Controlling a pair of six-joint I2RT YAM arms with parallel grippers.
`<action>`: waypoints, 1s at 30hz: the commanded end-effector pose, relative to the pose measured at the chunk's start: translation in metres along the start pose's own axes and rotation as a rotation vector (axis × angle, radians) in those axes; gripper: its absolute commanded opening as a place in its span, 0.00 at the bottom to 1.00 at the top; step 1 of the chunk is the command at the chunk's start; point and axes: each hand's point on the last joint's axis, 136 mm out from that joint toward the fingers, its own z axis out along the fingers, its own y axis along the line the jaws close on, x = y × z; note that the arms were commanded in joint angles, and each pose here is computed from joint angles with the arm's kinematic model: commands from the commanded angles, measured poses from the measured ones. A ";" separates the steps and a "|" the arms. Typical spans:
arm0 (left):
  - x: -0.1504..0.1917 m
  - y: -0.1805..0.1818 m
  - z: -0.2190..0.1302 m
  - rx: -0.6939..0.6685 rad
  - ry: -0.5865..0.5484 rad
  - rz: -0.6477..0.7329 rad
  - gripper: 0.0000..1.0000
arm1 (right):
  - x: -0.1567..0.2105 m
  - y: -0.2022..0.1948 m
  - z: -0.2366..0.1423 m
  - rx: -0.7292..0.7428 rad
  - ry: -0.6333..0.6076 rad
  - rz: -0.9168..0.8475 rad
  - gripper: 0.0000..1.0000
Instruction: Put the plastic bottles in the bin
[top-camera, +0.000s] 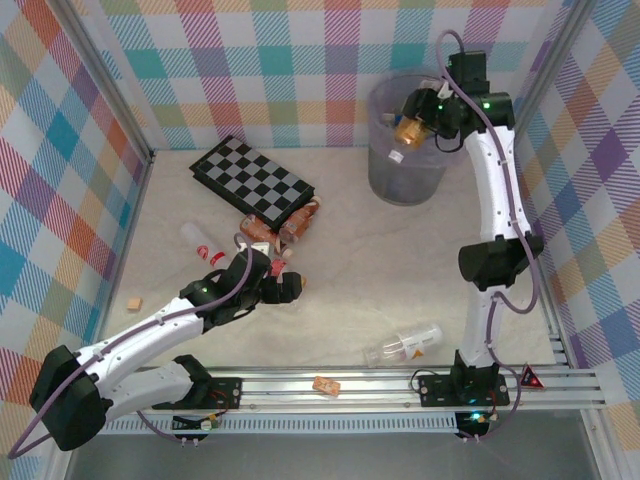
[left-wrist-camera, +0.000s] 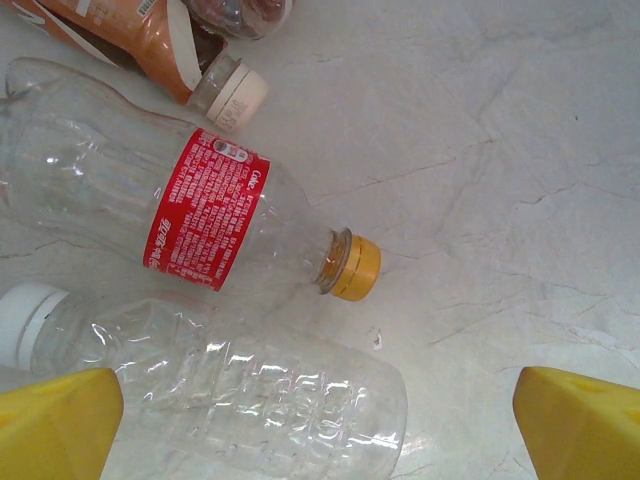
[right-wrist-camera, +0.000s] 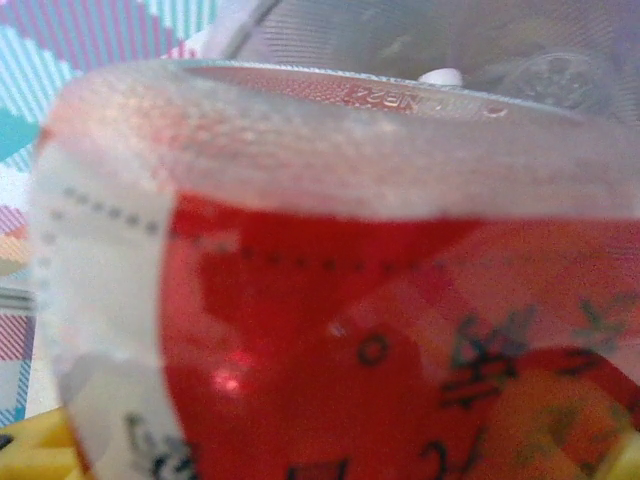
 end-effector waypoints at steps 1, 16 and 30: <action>-0.001 0.006 -0.003 -0.021 -0.004 0.014 1.00 | -0.016 0.002 -0.006 -0.085 -0.018 0.049 0.62; -0.004 0.004 0.001 -0.034 0.010 0.012 1.00 | -0.065 -0.009 0.027 -0.190 -0.146 0.115 0.67; -0.004 0.001 0.006 -0.035 0.021 0.002 1.00 | -0.098 0.013 0.010 -0.304 -0.276 0.117 0.67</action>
